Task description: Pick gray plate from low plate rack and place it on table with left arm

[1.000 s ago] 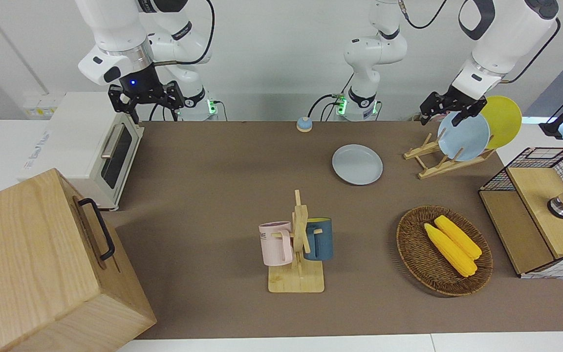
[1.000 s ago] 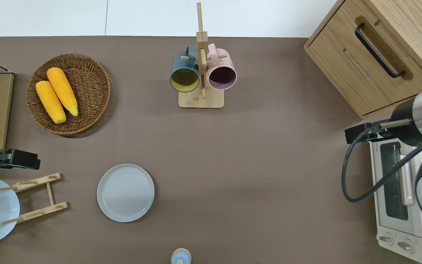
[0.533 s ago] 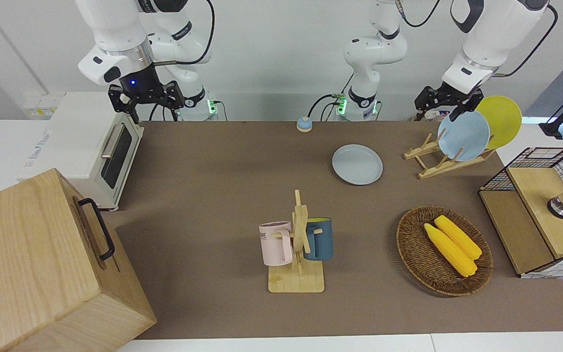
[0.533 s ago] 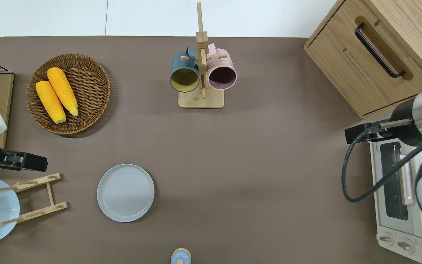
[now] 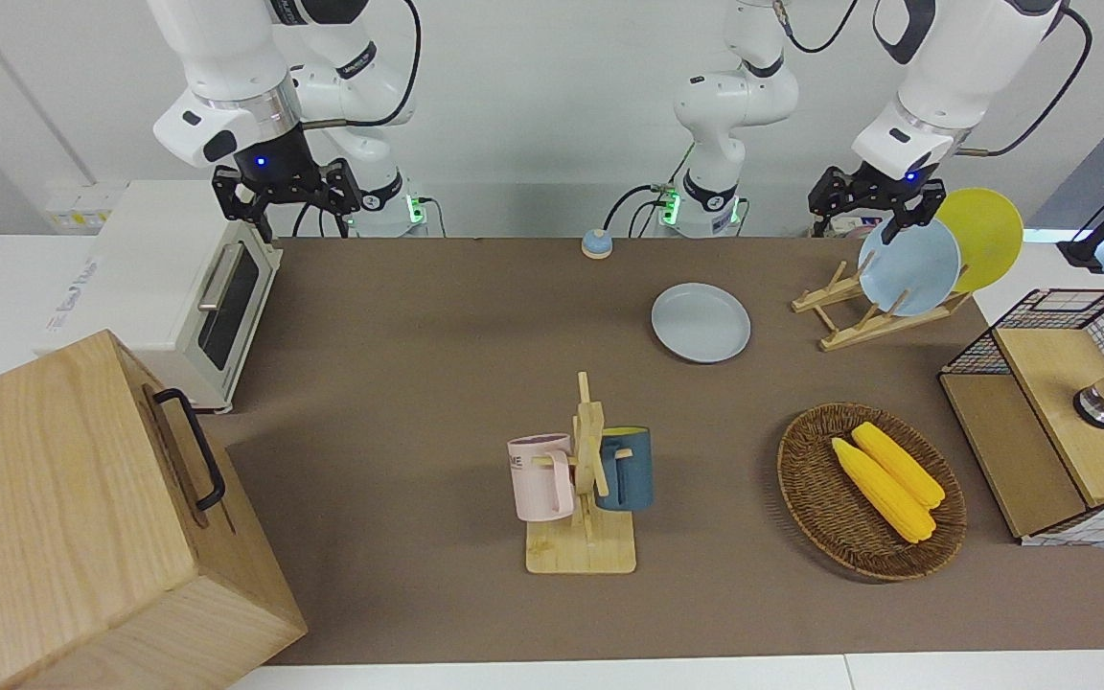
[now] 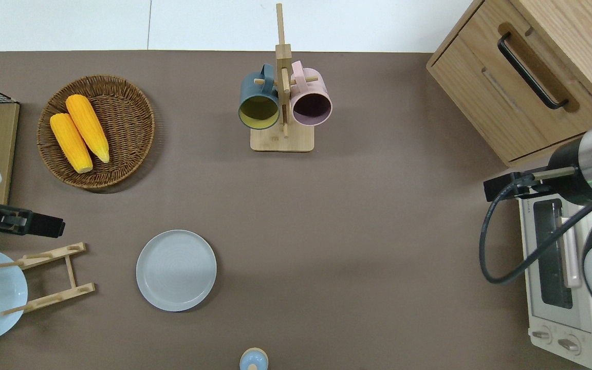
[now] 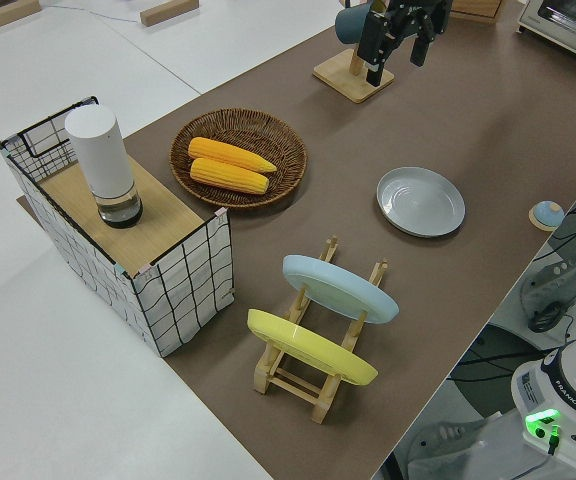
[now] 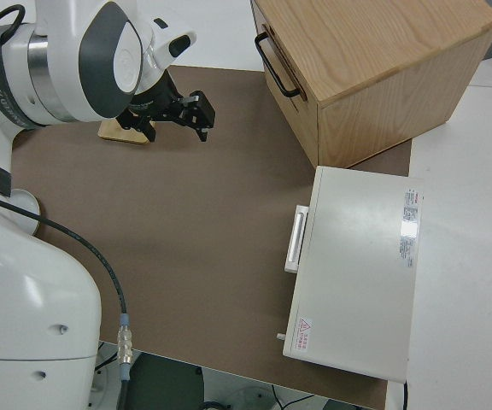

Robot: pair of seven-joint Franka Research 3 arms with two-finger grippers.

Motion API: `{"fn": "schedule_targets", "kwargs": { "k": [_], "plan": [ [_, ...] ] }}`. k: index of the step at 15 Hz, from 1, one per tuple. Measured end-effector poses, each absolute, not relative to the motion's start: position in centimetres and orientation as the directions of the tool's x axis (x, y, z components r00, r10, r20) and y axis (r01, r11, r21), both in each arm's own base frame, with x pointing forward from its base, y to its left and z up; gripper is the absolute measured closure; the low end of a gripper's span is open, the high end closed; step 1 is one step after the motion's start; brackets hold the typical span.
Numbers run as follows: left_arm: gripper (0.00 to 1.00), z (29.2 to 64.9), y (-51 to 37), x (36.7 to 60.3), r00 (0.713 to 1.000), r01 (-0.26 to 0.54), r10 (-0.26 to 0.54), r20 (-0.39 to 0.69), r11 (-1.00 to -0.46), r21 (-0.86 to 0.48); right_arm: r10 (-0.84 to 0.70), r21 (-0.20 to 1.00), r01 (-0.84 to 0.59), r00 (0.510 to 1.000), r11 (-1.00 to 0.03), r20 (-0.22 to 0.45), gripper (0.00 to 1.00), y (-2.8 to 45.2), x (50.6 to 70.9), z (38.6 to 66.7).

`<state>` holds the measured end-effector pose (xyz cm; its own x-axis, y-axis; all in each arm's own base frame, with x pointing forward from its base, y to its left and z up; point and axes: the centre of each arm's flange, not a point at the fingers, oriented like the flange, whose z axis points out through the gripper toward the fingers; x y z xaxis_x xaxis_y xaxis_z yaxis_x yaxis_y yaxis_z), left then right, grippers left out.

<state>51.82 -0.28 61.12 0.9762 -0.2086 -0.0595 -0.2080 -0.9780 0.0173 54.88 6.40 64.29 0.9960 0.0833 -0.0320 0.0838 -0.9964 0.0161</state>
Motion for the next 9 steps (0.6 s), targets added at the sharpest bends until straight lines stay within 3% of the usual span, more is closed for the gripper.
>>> {"fn": "schedule_targets", "kwargs": {
  "k": [9],
  "plan": [
    [0.0,61.07,-0.16,51.91,0.979,-0.196,-0.196,-0.053,-0.98,0.02,0.083,0.016,0.084,0.996,-0.996,-0.032,0.01,6.4,54.88,64.29]
  ]
}}
